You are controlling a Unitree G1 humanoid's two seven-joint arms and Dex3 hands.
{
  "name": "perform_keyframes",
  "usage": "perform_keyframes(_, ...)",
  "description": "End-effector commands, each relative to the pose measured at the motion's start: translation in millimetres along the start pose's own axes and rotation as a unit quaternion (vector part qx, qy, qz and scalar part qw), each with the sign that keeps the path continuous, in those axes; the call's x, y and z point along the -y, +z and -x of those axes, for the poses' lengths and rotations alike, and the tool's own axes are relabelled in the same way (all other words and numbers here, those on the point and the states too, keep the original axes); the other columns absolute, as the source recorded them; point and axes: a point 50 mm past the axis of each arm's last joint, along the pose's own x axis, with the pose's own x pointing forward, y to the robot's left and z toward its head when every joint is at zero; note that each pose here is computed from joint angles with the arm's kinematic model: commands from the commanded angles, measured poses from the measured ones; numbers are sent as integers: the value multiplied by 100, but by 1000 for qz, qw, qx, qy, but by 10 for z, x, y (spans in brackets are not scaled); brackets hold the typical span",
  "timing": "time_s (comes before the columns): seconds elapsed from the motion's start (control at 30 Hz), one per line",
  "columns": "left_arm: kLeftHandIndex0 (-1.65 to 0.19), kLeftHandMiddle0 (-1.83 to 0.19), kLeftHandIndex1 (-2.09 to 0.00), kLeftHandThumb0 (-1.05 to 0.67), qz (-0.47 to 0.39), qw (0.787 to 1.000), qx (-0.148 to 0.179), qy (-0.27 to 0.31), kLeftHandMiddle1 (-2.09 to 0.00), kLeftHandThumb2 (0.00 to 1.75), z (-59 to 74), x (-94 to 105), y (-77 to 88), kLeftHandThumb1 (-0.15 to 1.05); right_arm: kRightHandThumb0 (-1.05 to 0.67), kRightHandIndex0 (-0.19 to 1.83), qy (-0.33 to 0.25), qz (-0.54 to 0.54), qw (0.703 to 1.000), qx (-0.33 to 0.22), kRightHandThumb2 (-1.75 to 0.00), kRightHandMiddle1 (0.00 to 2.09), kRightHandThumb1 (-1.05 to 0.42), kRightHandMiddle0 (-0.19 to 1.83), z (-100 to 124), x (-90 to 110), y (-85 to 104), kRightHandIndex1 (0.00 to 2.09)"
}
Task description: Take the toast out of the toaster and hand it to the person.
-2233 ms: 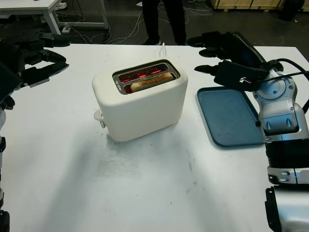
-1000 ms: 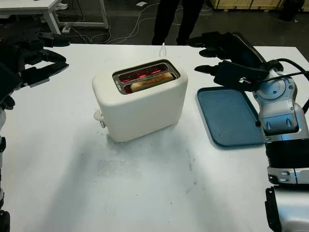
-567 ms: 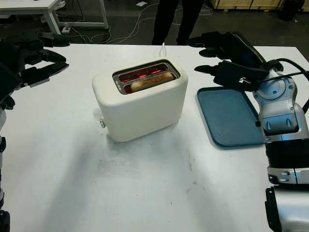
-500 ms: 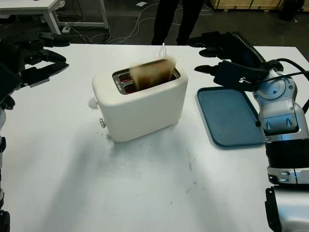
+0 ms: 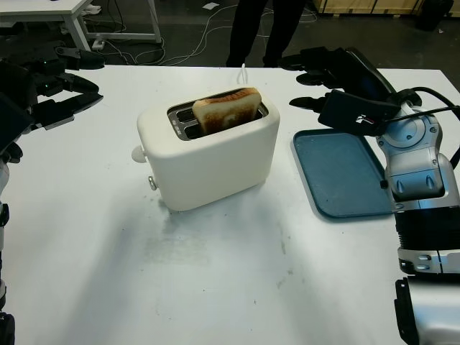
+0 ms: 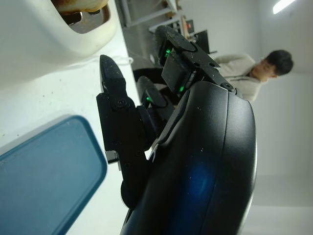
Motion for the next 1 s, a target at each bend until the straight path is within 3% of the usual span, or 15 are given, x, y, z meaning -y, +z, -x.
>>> perform_keyframes(0.0, -58, -45, -48, -25, 1, 1000, -3, 5, -95, 8, 8, -10, 5, 92, -17, 69, -6, -8, 1000, 18, -3, 1, -91, 63, -10, 13, 46, 2)
perform_keyframes(0.13, -58, -46, -49, -25, -5, 1000, 1, 6, -95, 8, 11, -13, -3, 92, -17, 75, -22, 12, 999, 34, -1, 2, -86, 66, -24, 97, 132, 5)
perform_keyframes(0.23, -58, -45, -49, -25, 1, 1000, -2, 5, -95, 8, 12, -14, -6, 92, -21, 68, -36, -9, 998, 53, 0, 1, -81, 63, -53, 184, 246, 1)
perform_keyframes(0.33, -57, -44, -49, -23, 2, 1000, -4, 4, -95, 9, 10, -8, -2, 92, -20, 70, -52, -31, 992, 114, -1, 2, -71, 67, -88, 280, 428, 3)
perform_keyframes(0.47, -57, -44, -49, -23, -3, 1000, 0, 3, -95, 9, 10, -2, -2, 92, -32, 73, -55, -31, 983, 171, 0, 4, -63, 70, -132, 349, 673, 5)
perform_keyframes(0.6, -58, -46, -50, -24, -11, 1000, -1, 5, -96, 8, 10, 6, 8, 92, -42, 80, -42, 0, 977, 211, -1, 8, -55, 77, -219, 292, 863, 11)
perform_keyframes(0.73, -58, -45, -50, -21, -9, 1000, -5, 5, -95, 9, 17, 6, 4, 92, -56, 83, -21, 88, 974, 208, 0, 11, -52, 81, -325, 160, 932, 17)
perform_keyframes(0.83, -58, -46, -50, -22, -10, 1000, -3, 5, -95, 9, 21, -1, -8, 92, -54, 80, 25, 74, 974, 213, -1, 10, -52, 78, -416, 24, 932, 19)
perform_keyframes(0.87, -58, -46, -50, -23, -12, 1000, -3, 6, -95, 9, 20, -1, -9, 92, -53, 77, 37, 74, 973, 214, 0, 11, -52, 78, -445, -27, 925, 25)
perform_keyframes(0.9, -58, -46, -50, -23, -13, 1000, -3, 7, -95, 8, 20, 0, -9, 92, -58, 64, 42, 80, 972, 215, 0, 14, -53, 77, -466, -73, 920, 51)
perform_keyframes(0.97, -59, -46, -50, -24, -12, 1000, -3, 8, -95, 8, 19, 4, -8, 92, -64, 50, 58, 93, 971, 211, -1, 19, -54, 77, -494, -161, 909, 77)
